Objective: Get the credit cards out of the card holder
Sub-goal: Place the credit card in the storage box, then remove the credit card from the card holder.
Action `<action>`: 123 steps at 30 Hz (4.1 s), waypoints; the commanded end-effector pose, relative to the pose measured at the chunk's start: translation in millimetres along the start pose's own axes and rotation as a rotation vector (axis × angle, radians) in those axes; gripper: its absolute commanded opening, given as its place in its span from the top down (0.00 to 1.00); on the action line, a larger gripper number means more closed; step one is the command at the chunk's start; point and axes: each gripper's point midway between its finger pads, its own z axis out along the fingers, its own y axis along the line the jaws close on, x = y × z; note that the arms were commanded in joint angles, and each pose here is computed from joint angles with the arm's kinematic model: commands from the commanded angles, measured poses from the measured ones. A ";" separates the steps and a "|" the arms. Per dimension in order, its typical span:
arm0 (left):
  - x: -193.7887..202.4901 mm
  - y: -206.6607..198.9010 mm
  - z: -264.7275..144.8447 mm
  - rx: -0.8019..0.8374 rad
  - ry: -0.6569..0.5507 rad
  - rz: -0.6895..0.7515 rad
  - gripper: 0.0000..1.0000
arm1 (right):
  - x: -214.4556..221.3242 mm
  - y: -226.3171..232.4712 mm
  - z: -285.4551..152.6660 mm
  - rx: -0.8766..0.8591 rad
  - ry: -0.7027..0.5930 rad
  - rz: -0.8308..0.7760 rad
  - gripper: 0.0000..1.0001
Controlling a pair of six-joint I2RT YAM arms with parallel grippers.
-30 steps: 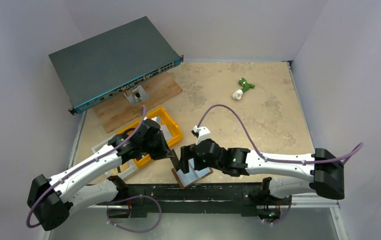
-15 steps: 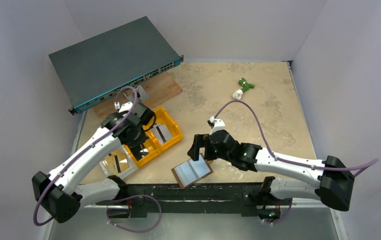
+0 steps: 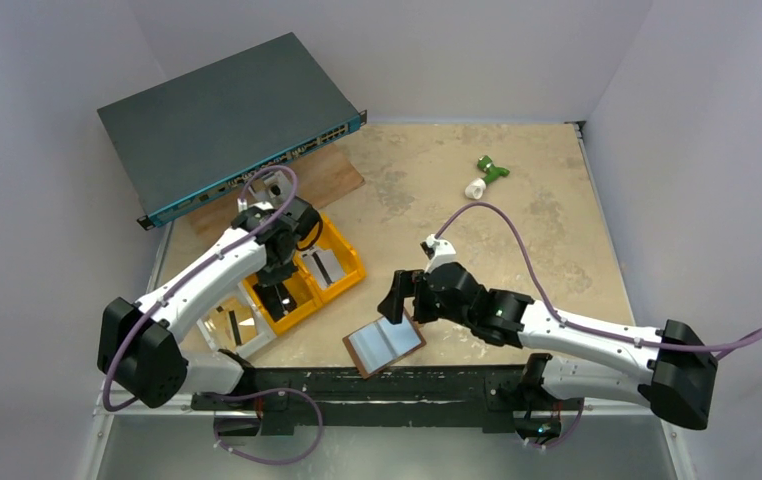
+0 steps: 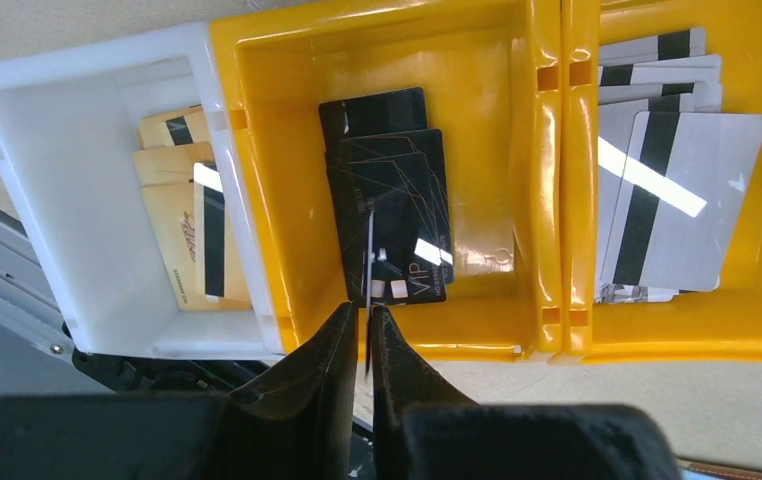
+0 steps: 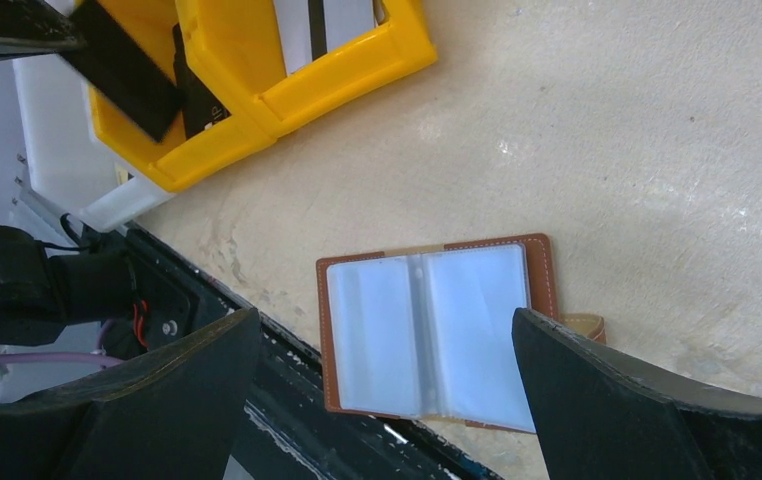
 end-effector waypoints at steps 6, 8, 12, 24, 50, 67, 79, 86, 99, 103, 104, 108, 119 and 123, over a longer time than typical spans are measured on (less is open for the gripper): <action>-5.0 1.4 5.3 0.012 -0.038 -0.001 0.64 | 1.9 -3.2 -3.9 -0.007 -0.008 0.025 0.01; -4.9 1.3 3.9 0.026 -0.039 0.000 0.58 | 3.0 -4.0 -3.2 -0.002 -0.003 0.026 0.01; -5.7 -2.9 -2.1 0.091 -0.051 -0.003 0.46 | 3.9 -5.3 -1.4 0.012 0.006 0.020 0.01; -5.4 -18.0 -31.1 0.324 -0.064 0.019 0.29 | 4.9 -8.2 11.9 0.065 0.040 -0.040 0.01; 61.5 -35.1 -68.5 0.744 0.070 0.104 0.28 | 82.0 14.9 38.6 0.272 0.217 -0.326 0.46; 62.7 -26.5 -70.6 0.747 0.053 0.111 0.28 | 121.7 -0.5 54.7 0.361 0.356 -0.359 0.46; 88.4 -50.6 -71.2 0.840 0.167 0.204 0.31 | 125.0 -11.6 62.9 0.288 0.397 -0.110 0.77; 126.9 -82.5 -70.2 0.887 0.263 0.284 0.45 | 119.0 -7.8 63.1 0.167 0.393 0.055 0.87; 159.9 -118.0 -54.4 0.881 0.351 0.322 0.71 | 121.4 -15.8 57.6 0.090 0.374 0.227 0.94; 166.2 -121.0 -43.7 0.849 0.358 0.329 0.80 | 119.2 -18.8 55.5 0.086 0.360 0.256 0.95; 168.3 -121.5 -41.5 0.843 0.363 0.331 0.83 | 118.8 -18.8 54.8 0.081 0.357 0.264 0.96; 176.6 -123.4 -30.3 0.809 0.373 0.345 0.92 | 119.4 -19.9 52.5 0.064 0.351 0.290 0.96; 195.6 -137.0 -16.6 0.756 0.394 0.407 1.00 | 111.4 -9.9 48.9 -0.019 0.323 0.332 0.96; 196.8 -136.5 -14.4 0.740 0.391 0.401 1.00 | 98.8 0.6 44.9 -0.062 0.289 0.324 0.94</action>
